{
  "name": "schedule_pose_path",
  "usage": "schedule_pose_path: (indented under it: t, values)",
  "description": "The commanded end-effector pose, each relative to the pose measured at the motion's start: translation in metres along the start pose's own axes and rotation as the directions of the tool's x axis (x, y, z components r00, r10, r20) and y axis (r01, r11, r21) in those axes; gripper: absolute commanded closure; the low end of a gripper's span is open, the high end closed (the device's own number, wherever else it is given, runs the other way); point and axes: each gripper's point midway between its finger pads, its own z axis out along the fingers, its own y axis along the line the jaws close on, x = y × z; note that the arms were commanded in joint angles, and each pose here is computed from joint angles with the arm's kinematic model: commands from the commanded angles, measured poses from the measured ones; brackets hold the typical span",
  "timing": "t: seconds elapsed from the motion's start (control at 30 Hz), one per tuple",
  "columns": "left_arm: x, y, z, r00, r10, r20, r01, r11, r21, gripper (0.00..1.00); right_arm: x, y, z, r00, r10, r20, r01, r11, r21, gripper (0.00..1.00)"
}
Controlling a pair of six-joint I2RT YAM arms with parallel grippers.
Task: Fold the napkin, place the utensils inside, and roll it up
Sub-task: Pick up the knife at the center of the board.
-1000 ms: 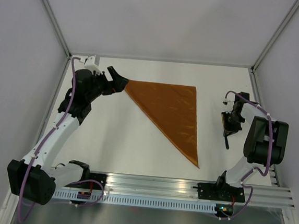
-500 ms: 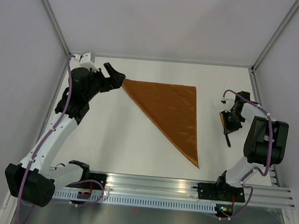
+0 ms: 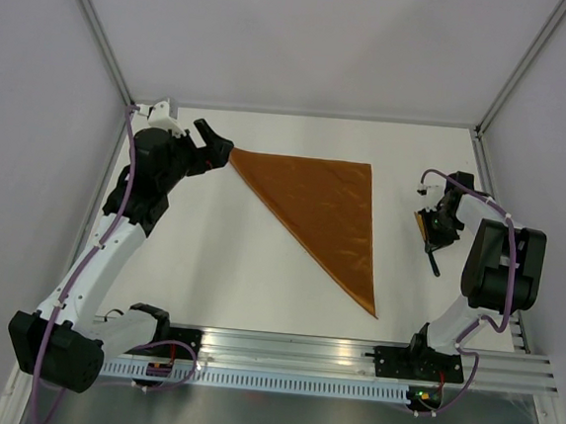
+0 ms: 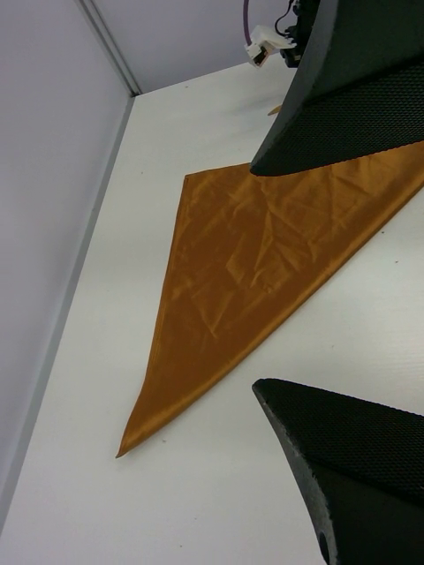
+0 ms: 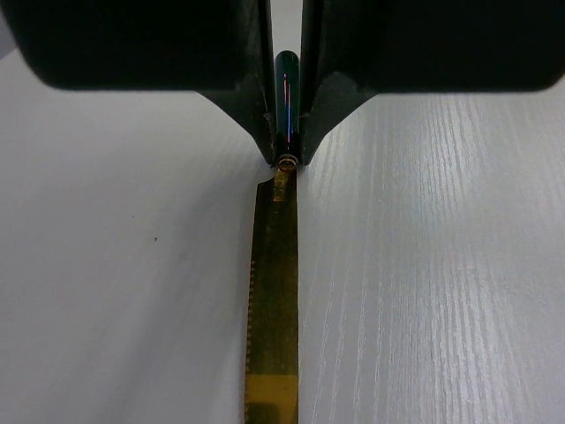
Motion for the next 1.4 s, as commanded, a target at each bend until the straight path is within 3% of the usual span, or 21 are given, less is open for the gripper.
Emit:
schedule_pose_path:
  t: [0.0, 0.13, 0.27, 0.97, 1.23, 1.37]
  values:
    - [-0.019, -0.004, -0.006, 0.998, 0.035, 0.049, -0.035, 0.999, -0.001, 0.0, -0.002, -0.008, -0.009, 1.0, -0.01, 0.003, 0.009, 0.999, 0.033, 1.0]
    - [-0.02, -0.005, -0.005, 0.998, 0.04, 0.058, -0.041, 0.999, 0.008, 0.0, -0.004, -0.007, -0.009, 1.0, 0.0, 0.0, 0.0, 1.0, 0.025, 0.97]
    - [-0.022, -0.008, -0.005, 0.997, 0.042, 0.067, -0.043, 0.999, 0.027, 0.0, -0.002, -0.004, -0.012, 1.0, -0.004, 0.01, 0.003, 1.0, 0.021, 0.77]
    - [-0.02, -0.016, 0.0, 0.996, 0.035, 0.087, -0.042, 0.996, 0.081, 0.0, 0.006, -0.006, -0.003, 0.999, -0.029, -0.029, 0.029, 0.999, 0.017, 0.61]
    - [-0.019, -0.018, 0.001, 0.996, 0.03, 0.082, -0.038, 0.995, 0.096, 0.0, 0.014, -0.003, 0.004, 0.998, -0.03, -0.054, 0.03, 1.0, -0.001, 0.73]
    - [-0.02, -0.02, -0.001, 0.996, 0.028, 0.086, -0.037, 0.994, 0.102, 0.0, 0.017, 0.001, 0.008, 0.997, -0.034, -0.064, 0.032, 0.999, -0.02, 0.85]
